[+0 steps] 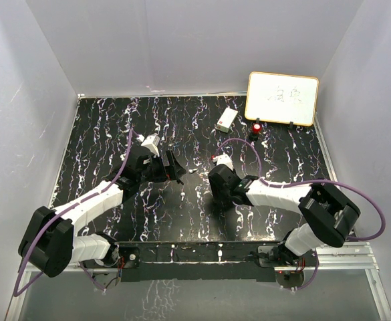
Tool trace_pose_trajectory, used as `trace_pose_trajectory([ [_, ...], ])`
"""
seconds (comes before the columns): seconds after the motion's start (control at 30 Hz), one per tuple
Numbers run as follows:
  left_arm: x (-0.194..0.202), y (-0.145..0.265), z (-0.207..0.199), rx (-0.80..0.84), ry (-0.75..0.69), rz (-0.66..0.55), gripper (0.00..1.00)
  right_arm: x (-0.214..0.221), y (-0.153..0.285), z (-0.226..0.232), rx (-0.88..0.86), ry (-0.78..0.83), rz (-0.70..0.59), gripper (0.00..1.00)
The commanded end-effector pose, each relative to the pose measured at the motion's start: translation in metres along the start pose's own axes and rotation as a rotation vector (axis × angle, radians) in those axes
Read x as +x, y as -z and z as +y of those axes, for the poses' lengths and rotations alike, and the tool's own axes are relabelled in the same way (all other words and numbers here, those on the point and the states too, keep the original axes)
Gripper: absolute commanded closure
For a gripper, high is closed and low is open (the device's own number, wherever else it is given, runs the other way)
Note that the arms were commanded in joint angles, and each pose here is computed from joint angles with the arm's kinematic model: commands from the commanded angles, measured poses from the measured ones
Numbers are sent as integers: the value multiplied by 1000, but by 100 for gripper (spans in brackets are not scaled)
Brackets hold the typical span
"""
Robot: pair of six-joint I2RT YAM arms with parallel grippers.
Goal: Insert the wireless bluetooth earbuds into the charging case
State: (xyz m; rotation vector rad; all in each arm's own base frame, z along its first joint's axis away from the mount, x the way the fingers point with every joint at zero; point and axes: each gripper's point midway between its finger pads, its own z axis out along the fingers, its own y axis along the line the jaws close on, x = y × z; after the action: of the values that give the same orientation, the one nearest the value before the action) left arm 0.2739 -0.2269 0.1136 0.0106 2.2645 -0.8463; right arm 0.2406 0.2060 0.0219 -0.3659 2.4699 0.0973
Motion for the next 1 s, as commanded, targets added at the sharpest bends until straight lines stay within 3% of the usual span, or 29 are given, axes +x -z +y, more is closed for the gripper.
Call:
trace_pose_trajectory([
  [0.0,-8,6,-8,16,-15,-20,8,-5,-1,0,20,9,-1,56],
  [0.13,-8,7,-8,17,-16,-21,8,-4,-2,-1,27,12,4,46],
  [0.3,-7,8,-8,15,-17,-19,7,-4,-4,-1,35,14,10,44],
  [0.63,-8,9,-9,17,-17,-22,8,-7,-1,-2,33,10,-5,66],
  [0.77,-9,9,-14,38,-13,-18,9,-30,15,5,-33,4,-117,69],
  [0.97,-21,15,-37,113,-10,-20,14,-89,65,31,-247,55,-384,69],
])
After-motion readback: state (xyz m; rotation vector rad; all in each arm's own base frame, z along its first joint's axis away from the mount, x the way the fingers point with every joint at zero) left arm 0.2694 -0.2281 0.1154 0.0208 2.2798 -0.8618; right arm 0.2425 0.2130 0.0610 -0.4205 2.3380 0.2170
